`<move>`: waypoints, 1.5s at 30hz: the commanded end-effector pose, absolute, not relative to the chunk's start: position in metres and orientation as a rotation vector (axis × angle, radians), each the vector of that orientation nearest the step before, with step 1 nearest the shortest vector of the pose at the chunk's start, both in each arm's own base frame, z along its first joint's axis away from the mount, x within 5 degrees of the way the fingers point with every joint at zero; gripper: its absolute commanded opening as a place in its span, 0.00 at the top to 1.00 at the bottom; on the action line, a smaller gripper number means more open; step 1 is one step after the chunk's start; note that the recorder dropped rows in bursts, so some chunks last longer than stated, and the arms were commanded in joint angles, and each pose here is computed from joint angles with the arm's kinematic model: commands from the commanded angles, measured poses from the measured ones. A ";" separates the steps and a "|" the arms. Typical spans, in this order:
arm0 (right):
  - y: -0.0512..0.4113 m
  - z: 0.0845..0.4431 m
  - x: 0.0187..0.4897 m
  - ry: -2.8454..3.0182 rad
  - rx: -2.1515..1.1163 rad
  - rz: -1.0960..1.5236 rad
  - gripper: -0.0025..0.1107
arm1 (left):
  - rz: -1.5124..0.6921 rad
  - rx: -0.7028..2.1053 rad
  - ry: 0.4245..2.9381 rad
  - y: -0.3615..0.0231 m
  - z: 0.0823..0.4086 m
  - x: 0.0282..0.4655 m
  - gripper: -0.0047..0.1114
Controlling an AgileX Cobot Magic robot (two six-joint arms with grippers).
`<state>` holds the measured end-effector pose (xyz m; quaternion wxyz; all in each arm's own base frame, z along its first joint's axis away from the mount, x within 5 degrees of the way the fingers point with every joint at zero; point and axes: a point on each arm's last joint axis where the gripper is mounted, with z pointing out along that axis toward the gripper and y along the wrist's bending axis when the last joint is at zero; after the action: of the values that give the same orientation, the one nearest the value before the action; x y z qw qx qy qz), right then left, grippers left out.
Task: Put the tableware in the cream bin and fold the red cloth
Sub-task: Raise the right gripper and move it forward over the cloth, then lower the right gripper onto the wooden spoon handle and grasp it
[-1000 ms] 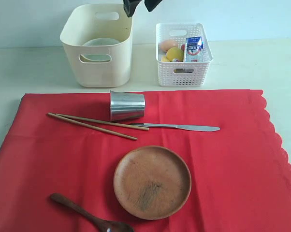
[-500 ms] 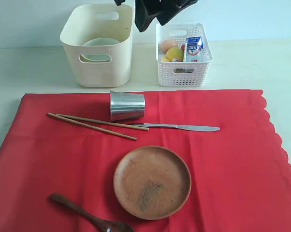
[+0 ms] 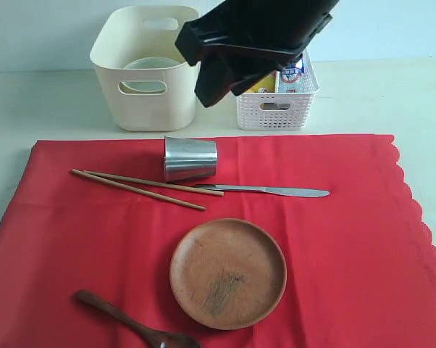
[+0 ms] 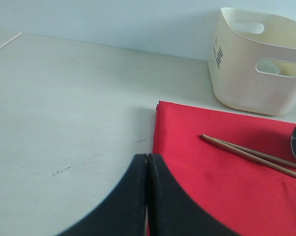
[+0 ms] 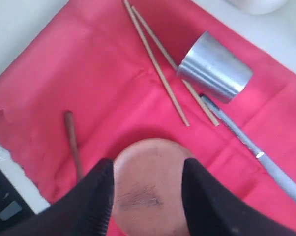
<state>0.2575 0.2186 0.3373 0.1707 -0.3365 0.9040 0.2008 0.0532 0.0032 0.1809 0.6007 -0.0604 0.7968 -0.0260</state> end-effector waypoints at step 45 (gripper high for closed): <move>0.342 0.191 0.145 2.358 -1.760 0.498 0.60 | -0.057 -0.139 1.836 0.003 0.181 0.053 0.96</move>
<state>0.1439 0.3396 0.1990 0.0642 -0.5820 0.7870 0.1944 0.0532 0.0032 0.1809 0.6007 -0.0604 0.7968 -0.0260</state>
